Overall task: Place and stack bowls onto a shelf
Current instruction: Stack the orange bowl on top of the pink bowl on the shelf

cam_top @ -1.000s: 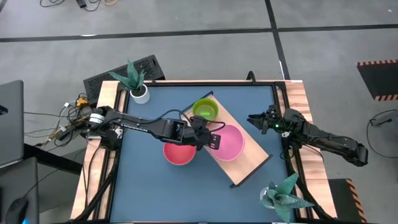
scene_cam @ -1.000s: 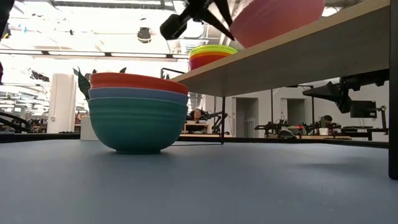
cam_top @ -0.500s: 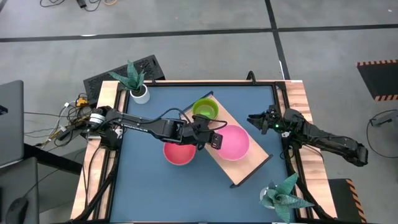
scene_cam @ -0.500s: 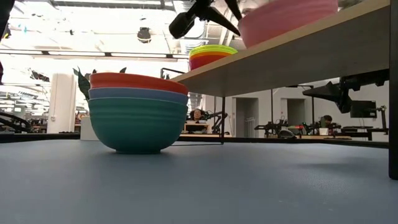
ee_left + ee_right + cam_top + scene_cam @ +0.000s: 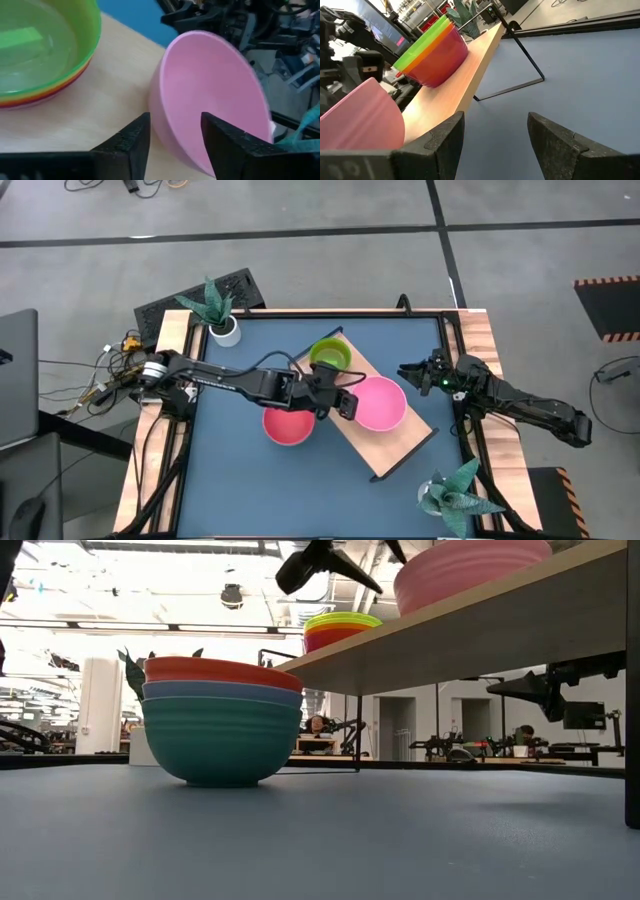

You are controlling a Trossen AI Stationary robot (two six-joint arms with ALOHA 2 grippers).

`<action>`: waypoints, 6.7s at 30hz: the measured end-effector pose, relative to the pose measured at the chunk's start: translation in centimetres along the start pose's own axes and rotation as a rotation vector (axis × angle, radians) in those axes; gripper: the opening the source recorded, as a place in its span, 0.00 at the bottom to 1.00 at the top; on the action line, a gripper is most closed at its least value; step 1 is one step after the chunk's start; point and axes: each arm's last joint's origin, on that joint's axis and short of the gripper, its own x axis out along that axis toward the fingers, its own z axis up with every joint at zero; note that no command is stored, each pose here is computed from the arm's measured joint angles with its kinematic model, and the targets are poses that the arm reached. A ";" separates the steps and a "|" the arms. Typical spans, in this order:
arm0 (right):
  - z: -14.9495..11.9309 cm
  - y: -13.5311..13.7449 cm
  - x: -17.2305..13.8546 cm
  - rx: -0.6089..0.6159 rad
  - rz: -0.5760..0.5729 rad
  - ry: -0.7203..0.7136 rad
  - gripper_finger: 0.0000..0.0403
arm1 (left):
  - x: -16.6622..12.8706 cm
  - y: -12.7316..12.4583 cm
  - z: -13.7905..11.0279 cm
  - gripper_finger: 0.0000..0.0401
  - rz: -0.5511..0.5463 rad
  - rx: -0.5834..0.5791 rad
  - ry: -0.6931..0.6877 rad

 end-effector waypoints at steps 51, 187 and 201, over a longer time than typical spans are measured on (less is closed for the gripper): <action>13.8 13.5 -13.6 -0.291 0.343 -0.295 0.61 | -11.1 5.8 -0.7 0.40 0.585 0.262 0.243; 12.7 12.3 -13.0 -0.253 0.187 -0.178 0.61 | -2.4 -2.2 6.7 0.00 -0.119 -0.036 0.067; 12.6 12.2 -12.9 -0.248 0.164 -0.174 0.61 | -3.6 -2.5 8.0 0.00 -0.070 0.001 0.061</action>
